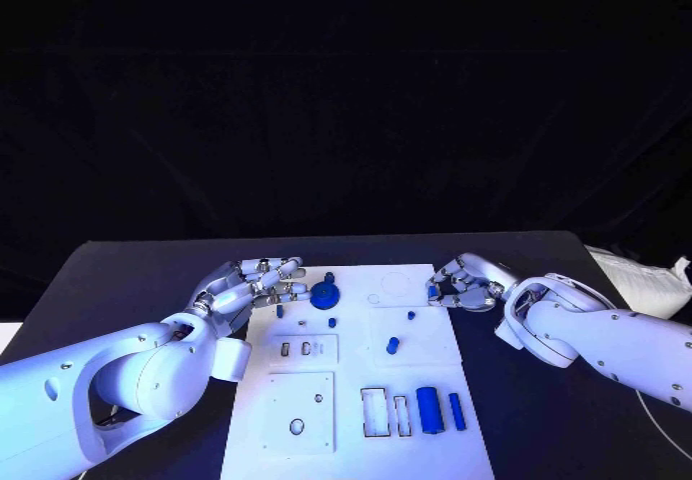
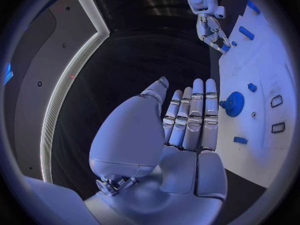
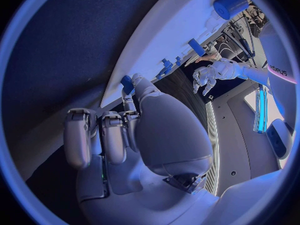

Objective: Assemble the parts on the task board

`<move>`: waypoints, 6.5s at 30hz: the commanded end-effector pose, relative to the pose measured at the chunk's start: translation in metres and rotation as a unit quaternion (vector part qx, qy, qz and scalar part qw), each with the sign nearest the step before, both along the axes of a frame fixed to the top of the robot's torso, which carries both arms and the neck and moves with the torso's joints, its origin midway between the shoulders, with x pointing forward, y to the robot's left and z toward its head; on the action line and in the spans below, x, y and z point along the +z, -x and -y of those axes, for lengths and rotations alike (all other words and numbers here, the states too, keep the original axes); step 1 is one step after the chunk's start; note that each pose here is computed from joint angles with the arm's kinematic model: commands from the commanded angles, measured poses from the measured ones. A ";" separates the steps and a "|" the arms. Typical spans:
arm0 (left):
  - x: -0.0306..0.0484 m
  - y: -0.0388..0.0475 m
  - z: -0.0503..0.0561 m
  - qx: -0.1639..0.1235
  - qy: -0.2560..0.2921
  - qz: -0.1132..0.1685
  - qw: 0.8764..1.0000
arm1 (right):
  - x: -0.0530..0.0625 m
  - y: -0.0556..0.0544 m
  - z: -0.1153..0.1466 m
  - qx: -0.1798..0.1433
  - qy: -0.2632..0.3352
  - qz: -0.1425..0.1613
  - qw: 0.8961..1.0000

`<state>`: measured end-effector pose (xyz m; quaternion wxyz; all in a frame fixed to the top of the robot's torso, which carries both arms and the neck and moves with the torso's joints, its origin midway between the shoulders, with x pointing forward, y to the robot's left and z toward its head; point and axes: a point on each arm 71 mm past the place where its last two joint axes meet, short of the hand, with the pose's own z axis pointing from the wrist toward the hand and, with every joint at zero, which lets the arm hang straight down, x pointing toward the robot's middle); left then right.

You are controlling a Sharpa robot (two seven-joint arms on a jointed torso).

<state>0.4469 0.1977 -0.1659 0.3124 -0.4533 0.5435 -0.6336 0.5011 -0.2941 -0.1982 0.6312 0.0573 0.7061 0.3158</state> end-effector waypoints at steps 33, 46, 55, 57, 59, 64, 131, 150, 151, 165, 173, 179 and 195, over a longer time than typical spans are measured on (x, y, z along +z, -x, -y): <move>0.0000 -0.0020 -0.002 -0.002 0.004 0.003 1.000 | 0.032 0.021 -0.081 0.036 -0.024 0.041 0.998; -0.0003 -0.0033 -0.006 0.004 0.002 0.005 1.000 | 0.019 0.041 -0.163 0.090 0.009 0.010 0.996; -0.0001 -0.0033 -0.006 0.004 0.002 0.005 1.000 | -0.005 0.050 -0.194 0.107 0.040 -0.011 0.993; -0.0001 -0.0034 -0.006 0.004 0.003 0.005 1.000 | -0.009 0.051 -0.198 0.110 0.047 -0.014 0.993; -0.0002 -0.0034 -0.006 0.004 0.003 0.005 1.000 | -0.012 0.052 -0.201 0.111 0.053 -0.018 0.992; -0.0003 -0.0038 -0.006 0.004 0.003 0.005 1.000 | -0.017 0.053 -0.205 0.115 0.066 -0.022 0.991; -0.0026 -0.0056 -0.006 0.002 0.000 -0.004 1.000 | -0.001 0.063 -0.206 0.120 -0.005 0.071 0.990; -0.0373 -0.0169 -0.017 -0.086 -0.314 -0.118 0.938 | 0.073 0.027 -0.091 0.090 -0.235 -0.045 0.967; -0.0366 -0.0180 -0.016 -0.093 -0.337 -0.119 0.929 | 0.075 0.025 -0.083 0.079 -0.237 -0.043 0.967; -0.0114 -0.0432 0.011 -0.129 -0.620 -0.067 0.771 | 0.081 0.019 -0.047 0.034 -0.224 -0.033 0.973; -0.0101 -0.0505 0.032 -0.148 -0.644 -0.073 0.747 | 0.078 0.017 -0.049 0.032 -0.213 -0.033 0.976; -0.0123 -0.0566 0.045 -0.166 -0.657 -0.078 0.732 | 0.075 0.016 -0.051 0.031 -0.205 -0.033 0.978; -0.0185 -0.0644 0.061 -0.196 -0.670 -0.085 0.711 | 0.072 0.016 -0.054 0.031 -0.190 -0.033 0.981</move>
